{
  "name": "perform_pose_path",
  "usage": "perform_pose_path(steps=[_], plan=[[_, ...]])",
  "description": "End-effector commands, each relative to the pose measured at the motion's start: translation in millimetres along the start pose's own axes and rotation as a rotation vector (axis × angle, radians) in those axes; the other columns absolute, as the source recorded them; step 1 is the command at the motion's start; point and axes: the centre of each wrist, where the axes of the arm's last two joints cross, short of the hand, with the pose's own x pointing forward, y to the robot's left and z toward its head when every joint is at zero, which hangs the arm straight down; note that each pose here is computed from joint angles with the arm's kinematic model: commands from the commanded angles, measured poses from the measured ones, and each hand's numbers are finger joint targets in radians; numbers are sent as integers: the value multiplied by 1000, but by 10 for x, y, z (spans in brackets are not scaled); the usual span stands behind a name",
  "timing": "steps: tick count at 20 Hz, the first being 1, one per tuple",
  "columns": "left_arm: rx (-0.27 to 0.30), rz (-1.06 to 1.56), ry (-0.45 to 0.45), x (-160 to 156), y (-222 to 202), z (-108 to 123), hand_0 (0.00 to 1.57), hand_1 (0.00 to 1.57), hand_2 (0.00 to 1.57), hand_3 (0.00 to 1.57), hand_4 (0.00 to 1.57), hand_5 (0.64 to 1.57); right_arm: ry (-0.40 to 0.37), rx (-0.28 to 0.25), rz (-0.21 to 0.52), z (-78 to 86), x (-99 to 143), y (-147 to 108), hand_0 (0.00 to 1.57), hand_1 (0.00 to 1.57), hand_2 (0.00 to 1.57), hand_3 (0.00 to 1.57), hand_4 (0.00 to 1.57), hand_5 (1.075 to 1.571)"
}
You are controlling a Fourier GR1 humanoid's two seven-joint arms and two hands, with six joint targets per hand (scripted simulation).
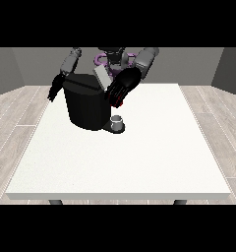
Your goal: Insert the coffee pod into the coffee machine and close the lid
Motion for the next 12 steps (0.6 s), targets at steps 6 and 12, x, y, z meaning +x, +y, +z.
perform_pose_path(steps=[6,12], plan=[[-117,84,50,-71,-550,75,0,0,0,60,0,1571,134,-41,-18,49,-256,-159,0,0,0,0,0,1571],[-256,209,60,45,-1157,158,0,0,177,0,0,1571,236,-19,-28,537,-804,-136,0,0,0,0,0,1571]])
